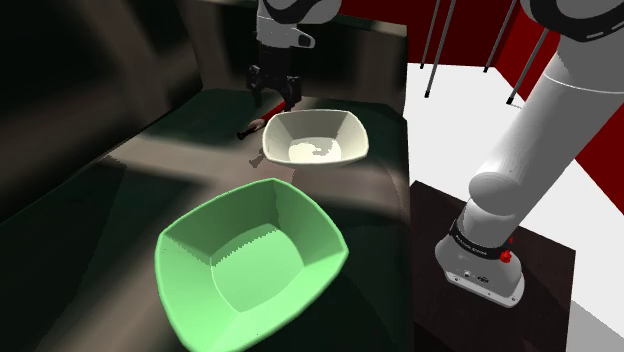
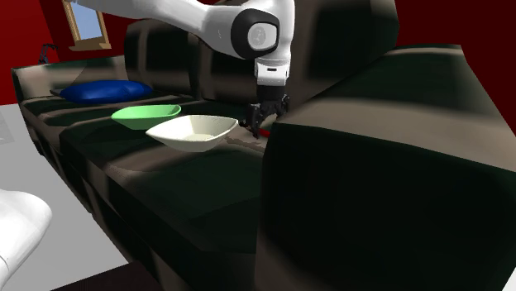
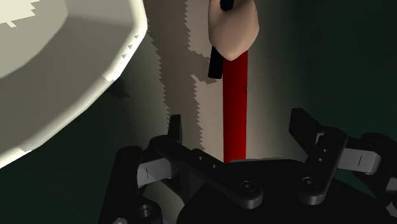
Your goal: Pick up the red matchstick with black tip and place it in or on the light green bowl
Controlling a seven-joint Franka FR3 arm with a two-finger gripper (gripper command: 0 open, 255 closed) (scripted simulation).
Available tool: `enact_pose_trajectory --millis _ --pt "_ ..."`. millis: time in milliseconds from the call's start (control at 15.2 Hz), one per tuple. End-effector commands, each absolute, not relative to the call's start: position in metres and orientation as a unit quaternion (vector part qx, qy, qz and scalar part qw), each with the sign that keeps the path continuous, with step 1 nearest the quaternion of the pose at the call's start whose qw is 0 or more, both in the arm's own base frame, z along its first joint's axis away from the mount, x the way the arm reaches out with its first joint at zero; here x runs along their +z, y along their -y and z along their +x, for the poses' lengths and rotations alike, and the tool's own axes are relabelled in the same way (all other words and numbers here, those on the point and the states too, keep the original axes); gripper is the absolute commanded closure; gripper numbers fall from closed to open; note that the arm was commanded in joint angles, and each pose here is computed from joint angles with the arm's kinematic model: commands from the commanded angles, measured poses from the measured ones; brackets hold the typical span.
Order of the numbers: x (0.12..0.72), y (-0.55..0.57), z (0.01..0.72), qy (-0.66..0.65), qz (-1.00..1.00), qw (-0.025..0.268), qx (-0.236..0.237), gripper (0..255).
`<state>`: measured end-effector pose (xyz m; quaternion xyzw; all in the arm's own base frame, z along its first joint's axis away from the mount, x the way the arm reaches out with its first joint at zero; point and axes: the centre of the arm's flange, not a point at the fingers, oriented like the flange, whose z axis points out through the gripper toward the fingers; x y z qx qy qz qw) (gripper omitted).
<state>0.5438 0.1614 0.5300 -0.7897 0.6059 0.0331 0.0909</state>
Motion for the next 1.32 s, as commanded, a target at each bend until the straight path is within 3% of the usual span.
enact_pose_trajectory --millis 0,396,462,1254 --pt "0.526 -0.162 0.544 -0.606 -0.79 0.091 0.033 0" --pt "0.526 -0.162 0.544 -0.606 -0.79 0.091 0.033 0" --pt "0.526 -0.162 0.544 -0.606 -0.79 0.091 0.033 255" --pt "0.542 -0.162 0.544 -0.606 -0.79 0.091 0.033 255"
